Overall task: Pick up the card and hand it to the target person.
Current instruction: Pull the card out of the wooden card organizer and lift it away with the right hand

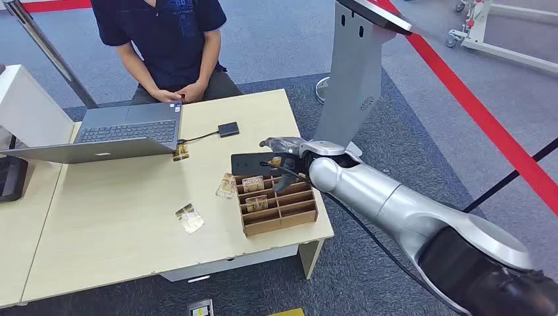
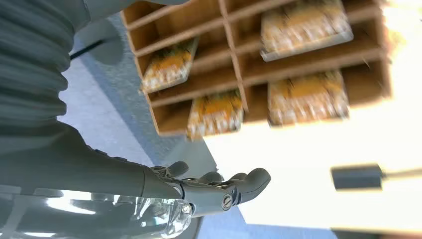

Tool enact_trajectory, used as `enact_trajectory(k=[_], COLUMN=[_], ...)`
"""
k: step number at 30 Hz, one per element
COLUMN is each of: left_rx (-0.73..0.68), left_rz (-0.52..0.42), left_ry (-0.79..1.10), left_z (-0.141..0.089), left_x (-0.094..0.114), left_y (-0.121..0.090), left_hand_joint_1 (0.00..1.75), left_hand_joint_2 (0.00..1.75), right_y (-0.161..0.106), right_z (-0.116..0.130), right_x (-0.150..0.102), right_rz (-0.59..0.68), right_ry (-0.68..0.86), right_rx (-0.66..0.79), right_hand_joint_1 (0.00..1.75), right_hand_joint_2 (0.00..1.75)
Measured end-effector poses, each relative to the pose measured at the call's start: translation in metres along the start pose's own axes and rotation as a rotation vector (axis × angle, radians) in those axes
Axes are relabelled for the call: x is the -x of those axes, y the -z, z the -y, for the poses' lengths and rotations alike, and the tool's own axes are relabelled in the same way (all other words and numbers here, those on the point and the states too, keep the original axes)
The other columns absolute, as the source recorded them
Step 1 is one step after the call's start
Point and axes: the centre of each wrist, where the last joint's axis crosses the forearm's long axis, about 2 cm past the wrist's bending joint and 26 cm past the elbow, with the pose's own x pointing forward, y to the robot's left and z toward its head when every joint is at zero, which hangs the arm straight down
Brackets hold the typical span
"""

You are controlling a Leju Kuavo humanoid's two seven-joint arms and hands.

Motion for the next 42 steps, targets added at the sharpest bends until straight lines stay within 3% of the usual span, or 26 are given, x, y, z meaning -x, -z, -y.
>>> enact_trajectory(k=[11, 17, 25, 30, 33, 38, 40, 42], left_rx=[0.001, 0.003, 0.008, 0.014, 0.015, 0.015, 0.015, 0.015], left_rz=[0.007, 0.011, 0.02, 0.021, 0.019, 0.017, 0.017, 0.018], left_ry=[-0.002, 0.001, 0.011, 0.013, 0.014, 0.015, 0.015, 0.015], left_z=[0.001, 0.001, 0.003, 0.004, 0.004, 0.004, 0.004, 0.005], left_x=[0.0, 0.0, -0.001, 0.0, 0.0, 0.0, 0.0, 0.0], left_y=[-0.001, -0.001, -0.001, -0.002, -0.002, -0.002, -0.002, -0.002], left_hand_joint_1=[0.0, 0.0, 0.0, 0.0, 0.0, 0.0, 0.0, 0.0], left_hand_joint_2=[0.0, 0.0, 0.0, 0.0, 0.0, 0.0, 0.0, 0.0], right_y=[-0.006, -0.008, 0.001, 0.007, 0.011, 0.015, 0.016, 0.017], right_z=[0.02, 0.024, 0.001, -0.015, -0.022, -0.027, -0.028, -0.028], right_x=[-0.009, -0.009, 0.008, 0.019, 0.023, 0.023, 0.022, 0.021], right_rz=[0.076, 0.01, -0.085, -0.128, -0.145, -0.147, -0.146, -0.146], right_ry=[0.07, -0.063, -0.241, -0.26, -0.252, -0.232, -0.225, -0.215], right_rx=[0.177, 0.337, 0.377, 0.348, 0.329, 0.31, 0.306, 0.302], right_hand_joint_1=[0.0, 0.01, 0.1, 0.11, 0.28, 0.87, 0.99, 1.0], right_hand_joint_2=[1.75, 1.75, 1.75, 1.75, 1.75, 1.75, 1.75, 1.75])
